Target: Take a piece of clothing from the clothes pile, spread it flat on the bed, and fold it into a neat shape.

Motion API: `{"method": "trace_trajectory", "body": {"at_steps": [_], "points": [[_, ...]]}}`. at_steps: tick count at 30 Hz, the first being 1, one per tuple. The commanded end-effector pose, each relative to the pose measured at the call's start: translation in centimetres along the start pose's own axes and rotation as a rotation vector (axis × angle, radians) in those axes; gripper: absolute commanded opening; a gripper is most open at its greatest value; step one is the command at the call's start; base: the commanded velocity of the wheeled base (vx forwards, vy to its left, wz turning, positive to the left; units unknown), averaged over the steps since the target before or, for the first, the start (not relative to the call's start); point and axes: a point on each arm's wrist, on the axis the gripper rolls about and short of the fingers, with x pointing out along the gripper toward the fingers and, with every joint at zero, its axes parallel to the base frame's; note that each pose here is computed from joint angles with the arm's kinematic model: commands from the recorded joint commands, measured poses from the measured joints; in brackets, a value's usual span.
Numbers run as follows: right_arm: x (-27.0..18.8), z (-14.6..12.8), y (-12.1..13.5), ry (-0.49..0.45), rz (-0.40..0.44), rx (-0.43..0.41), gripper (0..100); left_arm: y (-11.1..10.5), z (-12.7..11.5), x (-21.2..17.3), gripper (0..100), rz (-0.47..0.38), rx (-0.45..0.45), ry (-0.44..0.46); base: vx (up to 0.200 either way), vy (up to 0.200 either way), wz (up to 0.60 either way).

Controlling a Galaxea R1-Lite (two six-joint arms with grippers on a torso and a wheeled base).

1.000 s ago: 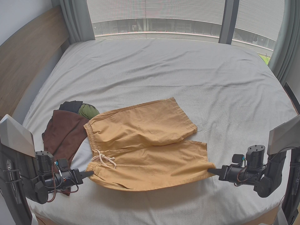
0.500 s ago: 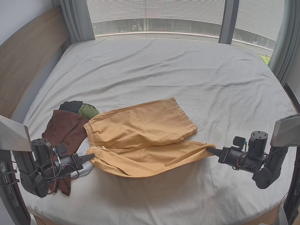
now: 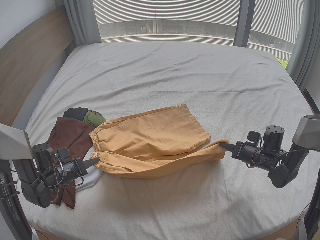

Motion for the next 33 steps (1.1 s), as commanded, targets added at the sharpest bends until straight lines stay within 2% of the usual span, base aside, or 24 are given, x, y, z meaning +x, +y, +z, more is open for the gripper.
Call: {"method": "trace_trajectory", "body": {"at_steps": [1, 24, 33], "points": [[0.5, 1.8, 0.6, -0.048, 0.023, -0.023, 0, -0.3, 0.4, -0.1, 0, -0.003, -0.003, -0.016, 0.0, 0.0, 0.0], [2.7, 5.1, 1.3, -0.08, 0.04, -0.04, 0, -0.1, 0.8, 0.3, 0, 0.008, -0.014, -0.042, 0.0, 0.0, 0.0], [4.4, 6.9, 1.6, -0.094, 0.052, -0.049, 0, 0.1, 1.6, 0.9, 0, 0.03, -0.033, -0.087, 0.0, 0.0, 0.0]]}}
